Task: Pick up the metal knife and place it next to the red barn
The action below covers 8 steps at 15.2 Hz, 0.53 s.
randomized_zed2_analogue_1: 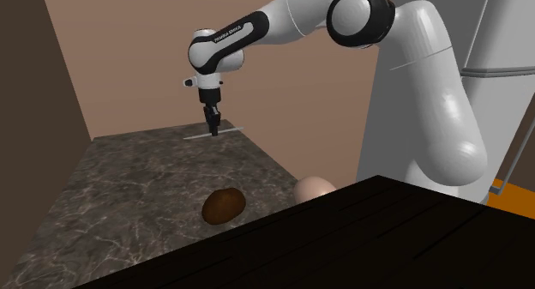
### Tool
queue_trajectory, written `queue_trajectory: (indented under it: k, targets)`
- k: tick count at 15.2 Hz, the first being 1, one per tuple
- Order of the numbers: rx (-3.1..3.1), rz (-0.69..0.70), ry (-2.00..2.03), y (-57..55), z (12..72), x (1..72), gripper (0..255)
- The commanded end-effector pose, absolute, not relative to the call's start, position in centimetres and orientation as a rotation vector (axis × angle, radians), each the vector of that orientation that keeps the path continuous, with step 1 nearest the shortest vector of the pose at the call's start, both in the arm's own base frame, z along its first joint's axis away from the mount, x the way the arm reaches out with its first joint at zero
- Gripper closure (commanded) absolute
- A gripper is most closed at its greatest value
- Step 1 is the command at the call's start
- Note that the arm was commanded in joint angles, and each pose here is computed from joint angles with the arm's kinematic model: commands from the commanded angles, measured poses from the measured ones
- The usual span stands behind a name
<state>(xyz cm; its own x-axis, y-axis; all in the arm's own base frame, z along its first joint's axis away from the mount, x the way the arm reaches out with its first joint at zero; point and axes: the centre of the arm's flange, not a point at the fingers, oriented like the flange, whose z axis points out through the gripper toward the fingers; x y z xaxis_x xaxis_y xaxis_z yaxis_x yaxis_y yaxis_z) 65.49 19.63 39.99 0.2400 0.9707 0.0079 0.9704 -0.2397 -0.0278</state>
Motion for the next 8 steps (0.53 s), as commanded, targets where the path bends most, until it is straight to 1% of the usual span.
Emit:
queue_trajectory:
  k: [1,8]
  targets:
    - [-2.452,0.018,-1.920,19.6,41.0,65.5,255]
    - [-2.452,0.018,-1.920,19.6,44.7,65.5,255]
